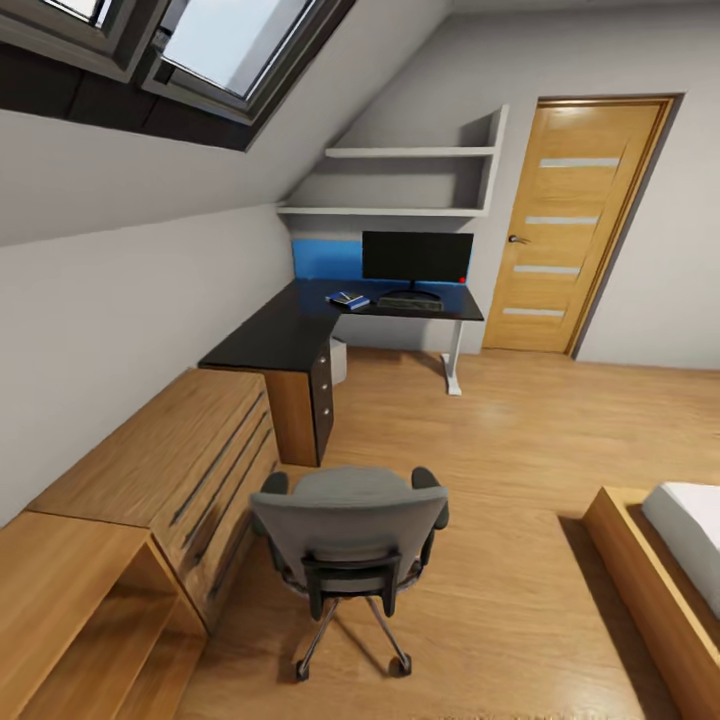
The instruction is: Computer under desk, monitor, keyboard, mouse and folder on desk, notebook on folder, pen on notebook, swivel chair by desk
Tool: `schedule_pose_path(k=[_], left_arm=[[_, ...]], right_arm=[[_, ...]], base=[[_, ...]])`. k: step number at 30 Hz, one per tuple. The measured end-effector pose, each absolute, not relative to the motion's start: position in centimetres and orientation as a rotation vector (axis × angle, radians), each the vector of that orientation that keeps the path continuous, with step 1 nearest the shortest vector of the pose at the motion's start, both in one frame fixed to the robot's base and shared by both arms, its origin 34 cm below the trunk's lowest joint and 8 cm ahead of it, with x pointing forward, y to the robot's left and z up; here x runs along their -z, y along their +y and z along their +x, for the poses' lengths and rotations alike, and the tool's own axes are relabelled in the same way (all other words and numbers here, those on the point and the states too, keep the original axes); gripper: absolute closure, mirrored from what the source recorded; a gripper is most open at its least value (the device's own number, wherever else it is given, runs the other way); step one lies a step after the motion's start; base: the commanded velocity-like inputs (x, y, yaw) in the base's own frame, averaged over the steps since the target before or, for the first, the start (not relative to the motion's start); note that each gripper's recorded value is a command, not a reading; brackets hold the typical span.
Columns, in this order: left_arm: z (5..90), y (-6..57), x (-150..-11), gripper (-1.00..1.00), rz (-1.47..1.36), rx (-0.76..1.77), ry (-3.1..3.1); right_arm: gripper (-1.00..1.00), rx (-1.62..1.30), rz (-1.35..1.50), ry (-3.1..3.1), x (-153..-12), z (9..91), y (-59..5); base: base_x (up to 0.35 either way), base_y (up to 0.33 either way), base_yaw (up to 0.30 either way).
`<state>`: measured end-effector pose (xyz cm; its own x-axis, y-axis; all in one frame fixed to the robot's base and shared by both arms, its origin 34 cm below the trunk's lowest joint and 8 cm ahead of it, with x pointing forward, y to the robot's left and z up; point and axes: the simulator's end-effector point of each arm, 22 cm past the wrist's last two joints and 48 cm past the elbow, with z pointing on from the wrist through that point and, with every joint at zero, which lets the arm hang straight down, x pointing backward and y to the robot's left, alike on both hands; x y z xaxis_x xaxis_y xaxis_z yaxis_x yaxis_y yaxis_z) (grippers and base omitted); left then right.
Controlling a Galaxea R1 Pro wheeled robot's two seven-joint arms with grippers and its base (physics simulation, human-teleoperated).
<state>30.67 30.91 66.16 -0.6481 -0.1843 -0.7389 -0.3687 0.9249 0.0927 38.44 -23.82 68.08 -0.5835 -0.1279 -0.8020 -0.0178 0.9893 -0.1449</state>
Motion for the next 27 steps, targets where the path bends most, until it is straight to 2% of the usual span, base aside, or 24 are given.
schedule_pose_path(k=[12, 20, 27], left_arm=[[30.67, 30.92, -66.16, -1.0, -0.39, -0.301, 2.287], [30.66, 30.92, -66.16, -1.0, -0.391, -0.3, 2.287], [30.66, 30.92, -66.14, -1.0, -0.391, -0.3, 2.288]], right_arm=[[-1.0, 0.149, -0.1, 2.191, -68.07, 38.44, -23.76], [-1.0, 0.148, -0.099, 2.191, -68.07, 38.44, -23.7], [-1.0, 0.15, -0.098, 2.191, -68.09, 38.46, -23.74]], base=[[0.0, 0.299, -0.281], [0.0, 0.289, -0.054], [0.0, 0.06, -0.003]])
